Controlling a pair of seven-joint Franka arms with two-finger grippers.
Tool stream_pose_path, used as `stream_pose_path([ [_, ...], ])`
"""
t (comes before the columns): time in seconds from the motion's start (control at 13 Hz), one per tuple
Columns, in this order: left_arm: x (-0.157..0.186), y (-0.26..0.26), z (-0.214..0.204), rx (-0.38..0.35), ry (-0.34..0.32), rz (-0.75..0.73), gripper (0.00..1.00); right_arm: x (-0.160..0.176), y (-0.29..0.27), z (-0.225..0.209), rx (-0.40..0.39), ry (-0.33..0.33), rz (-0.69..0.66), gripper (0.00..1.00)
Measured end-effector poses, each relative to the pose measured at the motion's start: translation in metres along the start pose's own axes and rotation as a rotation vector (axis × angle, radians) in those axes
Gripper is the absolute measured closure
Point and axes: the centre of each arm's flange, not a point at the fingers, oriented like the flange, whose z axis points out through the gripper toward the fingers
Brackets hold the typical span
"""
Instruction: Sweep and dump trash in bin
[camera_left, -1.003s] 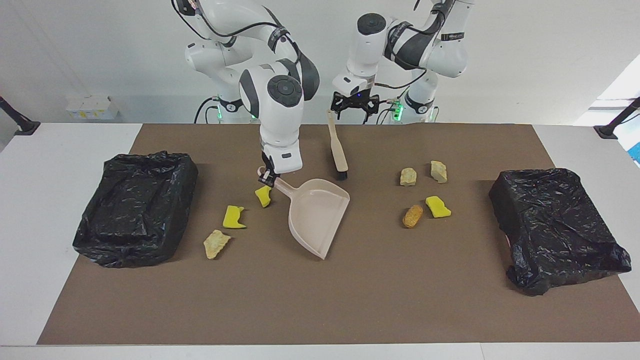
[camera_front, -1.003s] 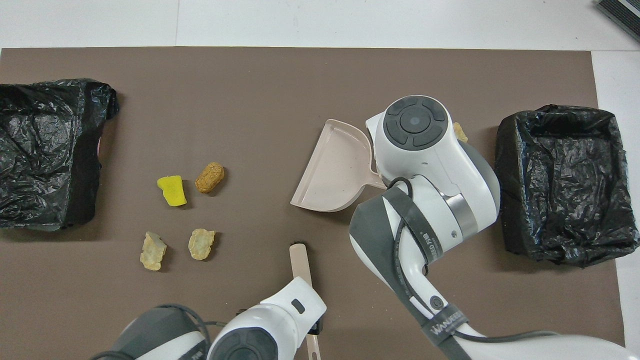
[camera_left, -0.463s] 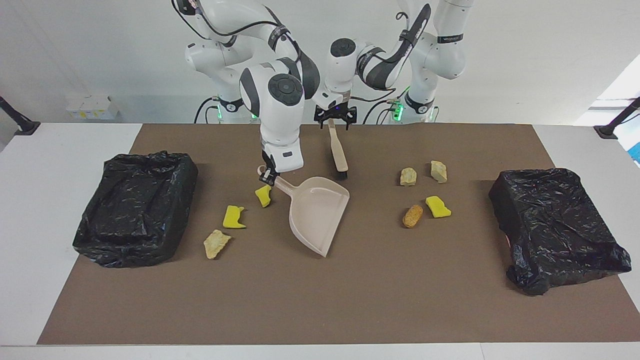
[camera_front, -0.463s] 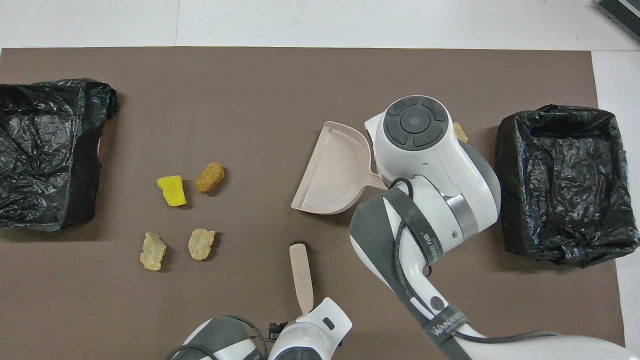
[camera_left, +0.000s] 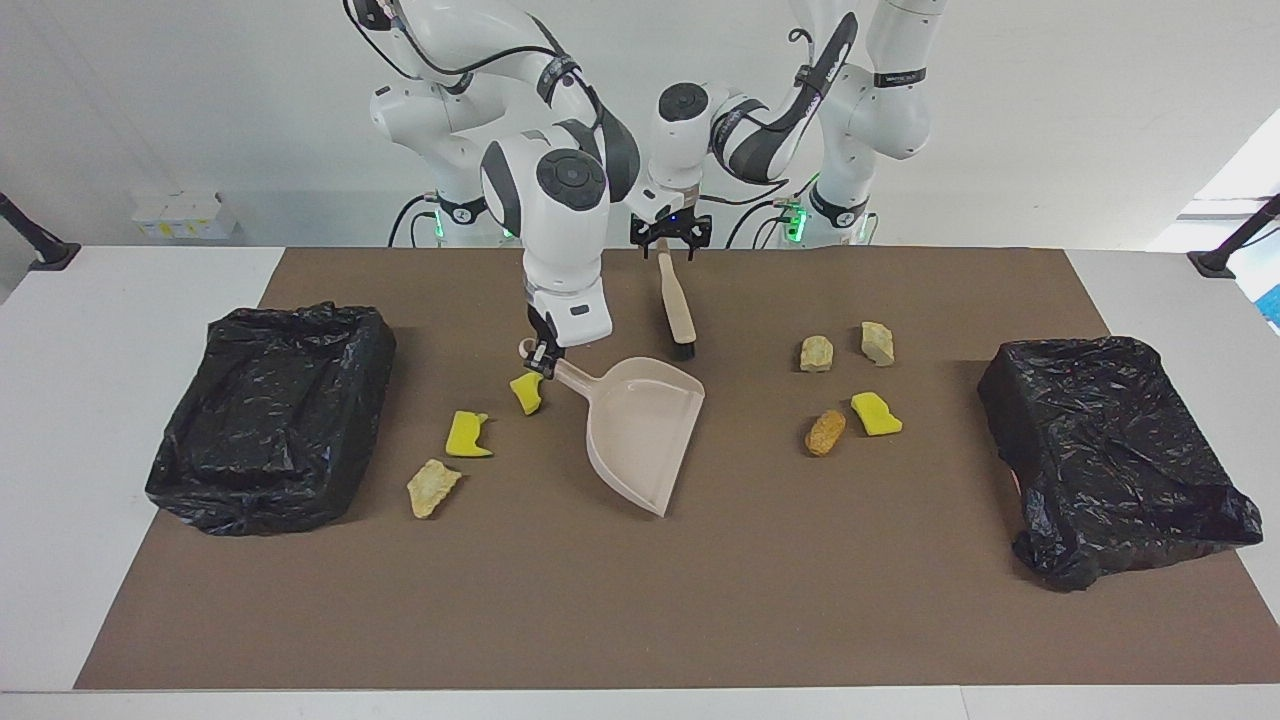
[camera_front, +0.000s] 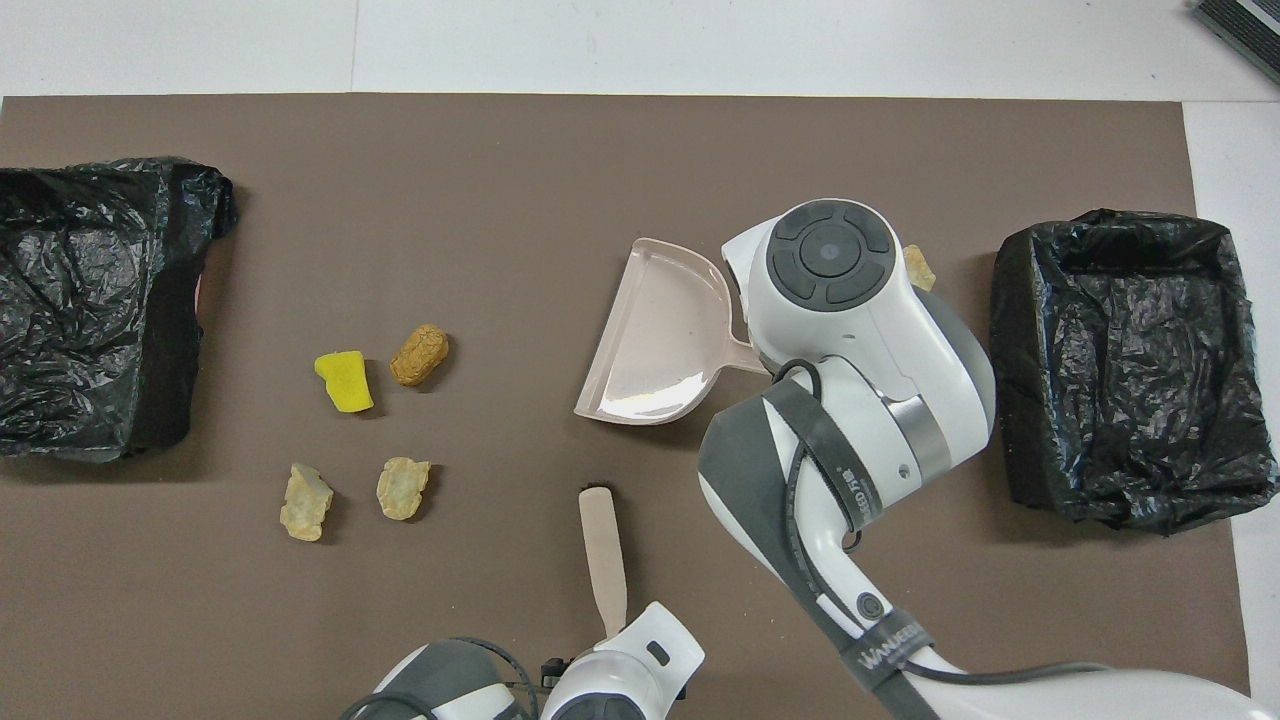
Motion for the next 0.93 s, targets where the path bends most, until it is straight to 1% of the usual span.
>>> stream_pose_path([
  [0.08, -0.001, 0.000, 0.000, -0.010, -0.012, -0.013, 0.30, -0.001, -0.001, 0.000, 0.003, -0.003, -0.006, 0.69],
  [0.15, -0.001, 0.000, 0.000, -0.017, -0.021, -0.023, 0.33, -0.002, -0.001, 0.001, 0.008, -0.010, -0.007, 0.69],
  [0.23, -0.001, 0.000, 0.001, -0.021, -0.027, -0.029, 0.46, -0.004, -0.001, 0.001, 0.015, -0.019, -0.005, 0.69],
  [0.31, -0.001, 0.000, 0.001, -0.020, -0.031, -0.032, 0.65, -0.007, -0.001, 0.002, 0.023, -0.029, -0.001, 0.69],
  [0.39, -0.002, -0.001, 0.002, -0.014, -0.039, -0.032, 0.73, -0.010, 0.000, 0.003, 0.031, -0.037, 0.002, 0.69],
  [0.54, -0.002, -0.003, 0.001, 0.004, -0.059, -0.035, 0.73, -0.011, -0.001, 0.006, 0.038, -0.043, 0.003, 0.69],
  [0.69, 0.000, -0.006, -0.008, 0.038, -0.100, -0.047, 0.73, -0.009, -0.002, 0.006, 0.043, -0.025, 0.004, 0.69],
  [0.77, 0.004, -0.011, -0.016, 0.060, -0.129, -0.060, 0.73, -0.007, -0.002, 0.005, 0.040, -0.013, -0.013, 0.69],
  [0.93, 0.017, -0.026, -0.036, 0.088, -0.168, -0.105, 0.73, -0.007, 0.002, 0.010, 0.020, 0.017, -0.120, 0.69],
])
